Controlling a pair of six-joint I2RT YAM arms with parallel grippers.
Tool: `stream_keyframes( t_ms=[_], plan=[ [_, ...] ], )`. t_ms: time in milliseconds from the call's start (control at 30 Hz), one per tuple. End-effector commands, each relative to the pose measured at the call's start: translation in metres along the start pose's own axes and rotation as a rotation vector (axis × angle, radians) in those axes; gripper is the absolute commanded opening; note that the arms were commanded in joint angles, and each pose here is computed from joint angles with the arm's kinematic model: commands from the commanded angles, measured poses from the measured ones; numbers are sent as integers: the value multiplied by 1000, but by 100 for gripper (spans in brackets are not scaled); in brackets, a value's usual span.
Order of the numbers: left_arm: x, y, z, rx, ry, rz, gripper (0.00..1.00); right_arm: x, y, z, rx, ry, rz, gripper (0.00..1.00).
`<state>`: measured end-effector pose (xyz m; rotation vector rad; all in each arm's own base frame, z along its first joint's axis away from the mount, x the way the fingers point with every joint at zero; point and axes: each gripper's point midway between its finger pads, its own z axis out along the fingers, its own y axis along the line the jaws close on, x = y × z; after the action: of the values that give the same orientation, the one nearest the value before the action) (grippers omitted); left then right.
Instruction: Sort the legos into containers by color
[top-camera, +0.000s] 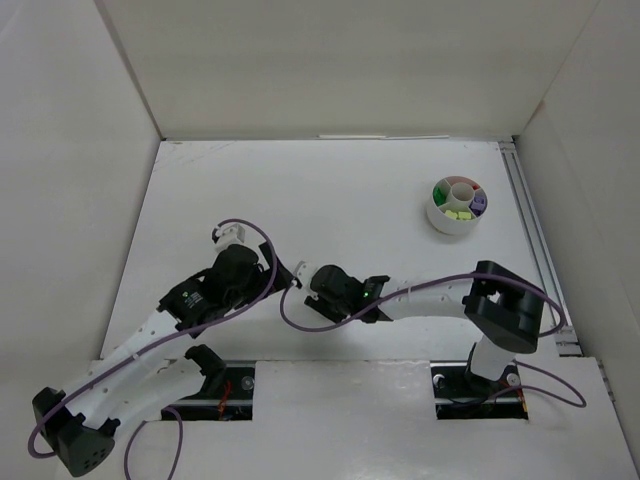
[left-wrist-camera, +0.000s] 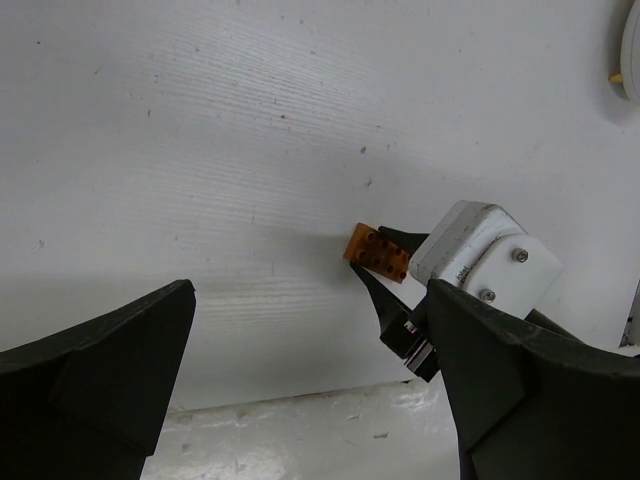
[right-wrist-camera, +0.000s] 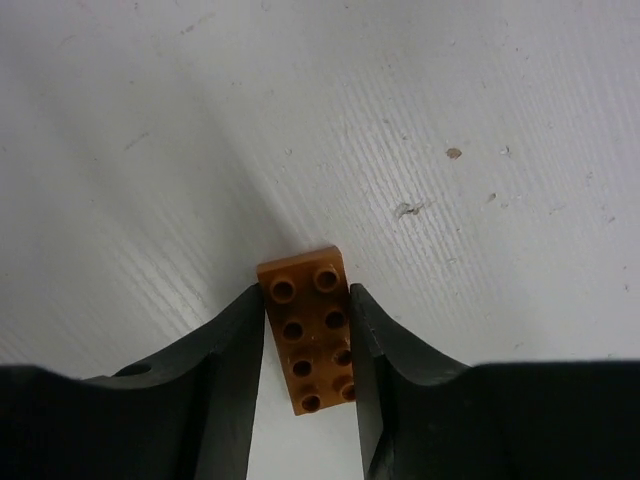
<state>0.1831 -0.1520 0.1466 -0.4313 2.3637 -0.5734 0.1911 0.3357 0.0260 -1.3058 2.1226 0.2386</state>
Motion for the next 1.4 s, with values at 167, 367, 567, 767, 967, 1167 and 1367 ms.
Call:
stream_keyframes(
  t_ms=[167,367,567,767,967,1167,1367],
  plan=[
    [-6,-8,-4,20,-17,-8,100,0,-7,-10,39,-8,20,29],
    [-15,-11,-7,15,-47,-1,100,-33,-53,-43,98,-155,128,26],
    [-28,-24,-7,16,-64,43,100,-61,-175,-119,275,-420,251,25],
    [-45,-37,2,30,-77,71,100,-44,-294,-178,459,-530,338,25],
    [-55,-35,22,-4,-57,91,100,-22,-290,-133,371,-391,376,45],
    [-63,-32,44,-3,-16,115,100,11,-316,-81,467,-101,473,58],
    [-71,-34,51,19,-23,109,100,-10,-335,-48,537,-69,763,66]
  ],
)
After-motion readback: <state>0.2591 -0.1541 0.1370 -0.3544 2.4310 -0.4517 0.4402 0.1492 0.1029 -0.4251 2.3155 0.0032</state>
